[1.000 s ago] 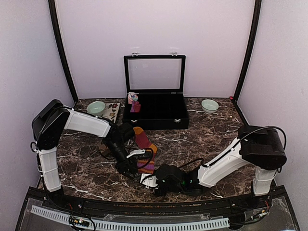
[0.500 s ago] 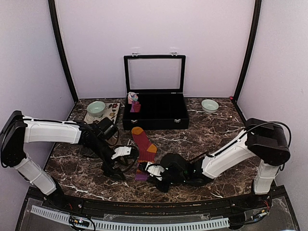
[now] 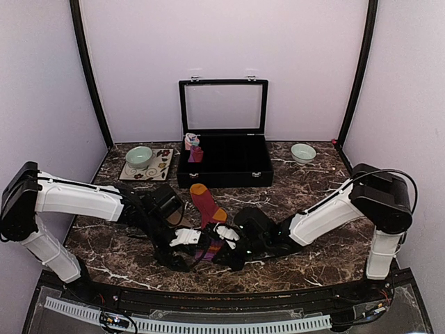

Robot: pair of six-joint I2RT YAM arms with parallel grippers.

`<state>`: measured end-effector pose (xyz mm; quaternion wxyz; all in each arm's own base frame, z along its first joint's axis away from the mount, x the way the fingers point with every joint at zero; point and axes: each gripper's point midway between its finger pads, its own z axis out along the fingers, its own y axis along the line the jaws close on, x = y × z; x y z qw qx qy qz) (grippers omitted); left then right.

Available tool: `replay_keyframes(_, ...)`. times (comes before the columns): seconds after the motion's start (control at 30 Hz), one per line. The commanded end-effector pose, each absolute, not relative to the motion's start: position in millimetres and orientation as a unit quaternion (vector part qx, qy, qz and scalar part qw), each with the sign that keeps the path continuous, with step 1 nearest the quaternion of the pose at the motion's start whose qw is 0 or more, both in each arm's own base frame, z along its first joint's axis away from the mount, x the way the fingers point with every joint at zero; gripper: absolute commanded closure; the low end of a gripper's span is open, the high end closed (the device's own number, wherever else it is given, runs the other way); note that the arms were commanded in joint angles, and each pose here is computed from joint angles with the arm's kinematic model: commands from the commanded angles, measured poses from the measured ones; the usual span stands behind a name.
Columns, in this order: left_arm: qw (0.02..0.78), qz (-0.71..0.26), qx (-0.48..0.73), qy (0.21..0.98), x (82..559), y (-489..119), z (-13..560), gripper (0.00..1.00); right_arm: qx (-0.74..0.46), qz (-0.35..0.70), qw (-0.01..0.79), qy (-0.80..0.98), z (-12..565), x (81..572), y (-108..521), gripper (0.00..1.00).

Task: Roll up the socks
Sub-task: Roll the sock at the center of the board.

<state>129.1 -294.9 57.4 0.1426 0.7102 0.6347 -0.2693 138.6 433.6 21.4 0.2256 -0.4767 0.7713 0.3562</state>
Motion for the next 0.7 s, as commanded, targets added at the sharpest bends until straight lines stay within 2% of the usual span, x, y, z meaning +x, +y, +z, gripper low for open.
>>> replay_keyframes(0.0, 0.174, -0.262, 0.707, 0.633, 140, -311, 64, 0.45, -0.451, 0.363, 0.154, 0.801, 0, 132, 425, 1.00)
replay_keyframes(0.2, 0.219, -0.229, 0.720, 0.617, 152, -320, 64, 0.59, -0.432, 0.389, 0.110, 0.806, -4, 133, 425, 1.00)
replay_keyframes(0.37, 0.219, -0.224, 0.727, 0.611, 154, -322, 57, 0.71, -0.409, 0.407, 0.077, 0.813, -8, 135, 422, 1.00)
replay_keyframes(0.67, 0.212, -0.211, 0.735, 0.609, 155, -319, 40, 0.67, -0.388, 0.425, 0.059, 0.816, -8, 133, 419, 1.00)
